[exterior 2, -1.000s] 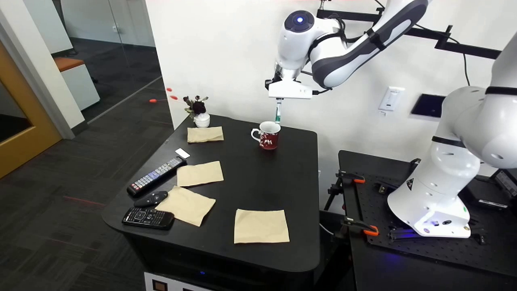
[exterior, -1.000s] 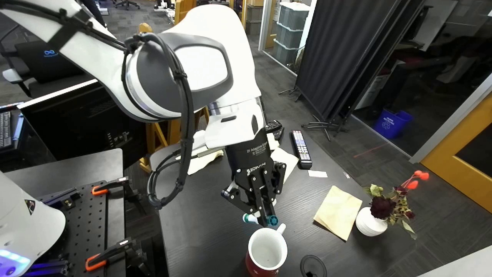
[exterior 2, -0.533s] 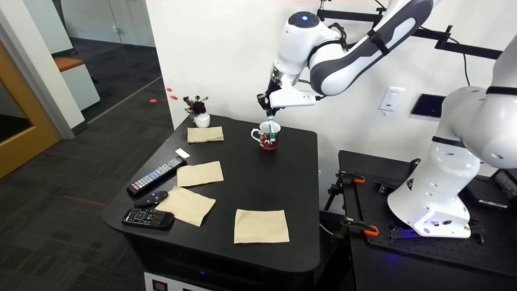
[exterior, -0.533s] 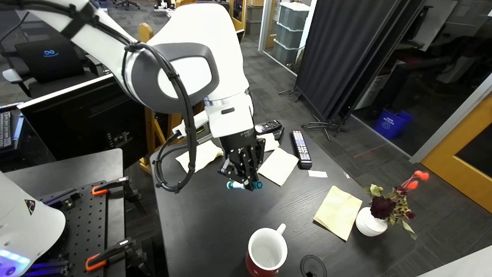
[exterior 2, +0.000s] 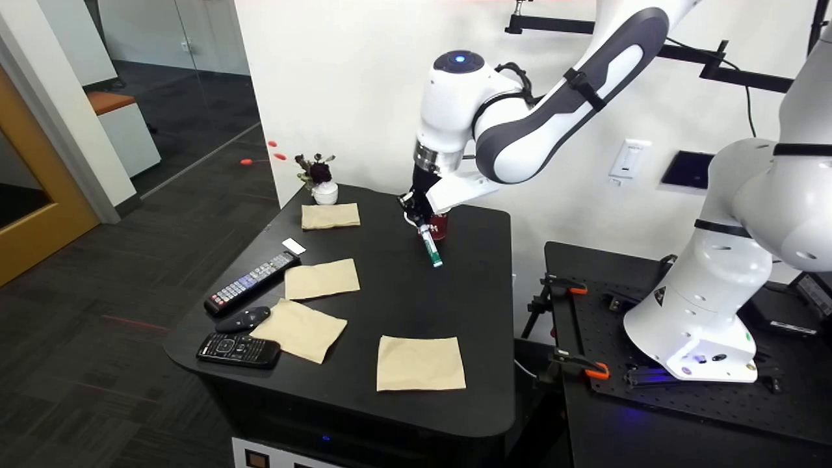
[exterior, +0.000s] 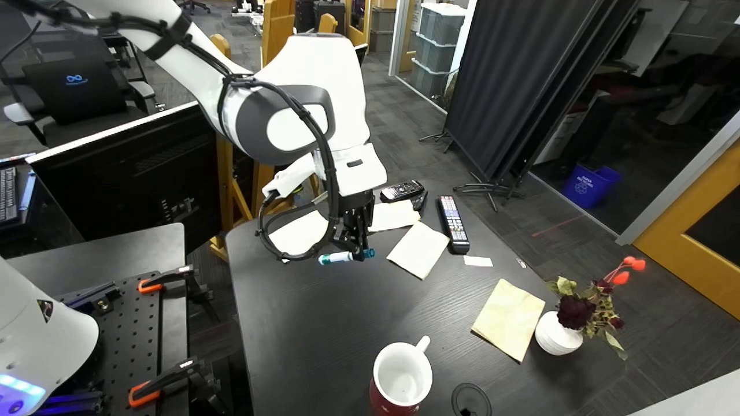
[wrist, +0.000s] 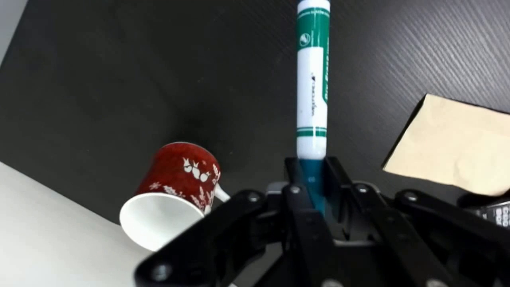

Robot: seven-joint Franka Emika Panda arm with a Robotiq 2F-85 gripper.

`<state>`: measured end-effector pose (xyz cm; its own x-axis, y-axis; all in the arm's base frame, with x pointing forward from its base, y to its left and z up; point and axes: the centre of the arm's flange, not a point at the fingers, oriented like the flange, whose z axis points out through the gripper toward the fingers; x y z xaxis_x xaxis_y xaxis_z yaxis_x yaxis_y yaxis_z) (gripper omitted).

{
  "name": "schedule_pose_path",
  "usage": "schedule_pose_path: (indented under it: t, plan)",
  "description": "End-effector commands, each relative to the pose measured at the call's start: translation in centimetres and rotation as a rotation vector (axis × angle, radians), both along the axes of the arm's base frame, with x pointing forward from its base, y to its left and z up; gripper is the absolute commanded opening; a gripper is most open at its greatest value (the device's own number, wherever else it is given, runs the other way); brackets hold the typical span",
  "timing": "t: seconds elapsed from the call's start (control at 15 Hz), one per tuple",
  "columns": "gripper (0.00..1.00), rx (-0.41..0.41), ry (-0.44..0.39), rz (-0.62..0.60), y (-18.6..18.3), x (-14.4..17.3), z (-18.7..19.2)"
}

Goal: Take the pen out of the cup and put it on the table

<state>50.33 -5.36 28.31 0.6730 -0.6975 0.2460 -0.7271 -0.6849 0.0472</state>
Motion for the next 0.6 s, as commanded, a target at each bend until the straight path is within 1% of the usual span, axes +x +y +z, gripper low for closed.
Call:
schedule_pose_path:
  t: [0.0, 0.27, 0.53]
  plan:
    - [0.05, 0.014, 0.082, 0.073, 0.5, 2.8, -2.4]
    - [0.05, 0.021, 0.144, 0.116, 0.3, 4.3, -5.3]
    - [0.05, 0.013, 0.185, 0.125, -0.8, 5.7, -8.2]
